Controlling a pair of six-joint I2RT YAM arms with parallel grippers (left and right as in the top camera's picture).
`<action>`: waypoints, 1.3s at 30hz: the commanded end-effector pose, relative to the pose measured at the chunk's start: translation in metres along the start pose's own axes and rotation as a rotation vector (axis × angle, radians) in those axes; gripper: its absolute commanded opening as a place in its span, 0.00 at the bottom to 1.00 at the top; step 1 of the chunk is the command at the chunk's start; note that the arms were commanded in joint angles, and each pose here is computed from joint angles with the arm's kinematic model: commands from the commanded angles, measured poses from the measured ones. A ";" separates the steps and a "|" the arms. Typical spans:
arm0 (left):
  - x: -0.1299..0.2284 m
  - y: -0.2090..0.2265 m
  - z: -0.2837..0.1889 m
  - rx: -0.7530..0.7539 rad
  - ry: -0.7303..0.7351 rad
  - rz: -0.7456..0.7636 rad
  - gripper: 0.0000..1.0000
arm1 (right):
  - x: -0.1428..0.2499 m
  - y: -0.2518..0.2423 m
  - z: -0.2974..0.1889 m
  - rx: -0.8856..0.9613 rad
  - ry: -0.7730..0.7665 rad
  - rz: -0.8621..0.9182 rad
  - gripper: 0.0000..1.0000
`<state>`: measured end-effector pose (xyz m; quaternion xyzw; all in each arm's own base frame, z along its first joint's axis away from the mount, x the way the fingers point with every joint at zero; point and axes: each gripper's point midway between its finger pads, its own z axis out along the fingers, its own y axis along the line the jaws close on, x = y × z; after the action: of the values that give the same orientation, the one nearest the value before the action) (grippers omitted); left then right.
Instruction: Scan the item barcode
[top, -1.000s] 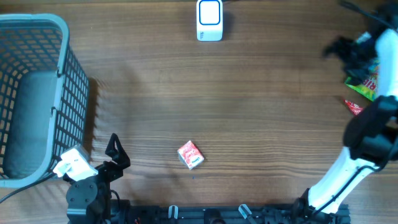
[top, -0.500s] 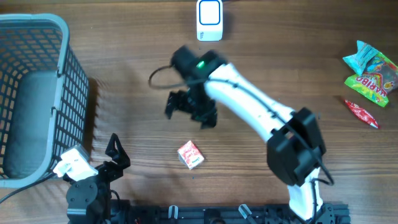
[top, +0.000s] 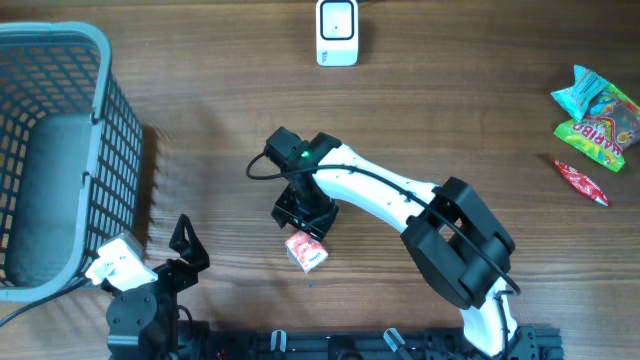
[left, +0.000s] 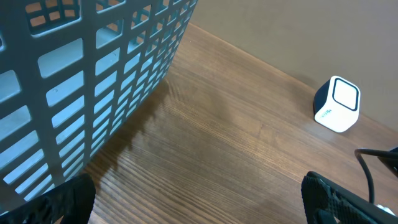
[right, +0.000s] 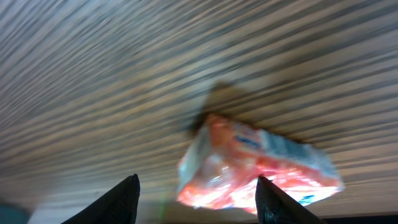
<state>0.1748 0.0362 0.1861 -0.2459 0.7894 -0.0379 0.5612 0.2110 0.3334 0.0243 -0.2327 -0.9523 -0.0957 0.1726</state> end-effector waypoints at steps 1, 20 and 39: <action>-0.001 0.001 0.000 -0.003 -0.008 0.011 1.00 | 0.012 0.003 -0.001 -0.018 0.048 0.017 0.60; -0.001 0.001 0.000 -0.003 -0.008 0.011 1.00 | -0.037 0.002 0.013 -0.036 -0.040 0.153 0.04; -0.001 0.001 0.000 -0.003 -0.008 0.011 1.00 | -0.170 0.012 -0.202 -0.494 -0.576 -0.005 0.24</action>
<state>0.1748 0.0362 0.1861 -0.2459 0.7894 -0.0379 0.5612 0.4030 0.2775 0.1407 -0.3324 -0.8659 -0.3733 -0.0207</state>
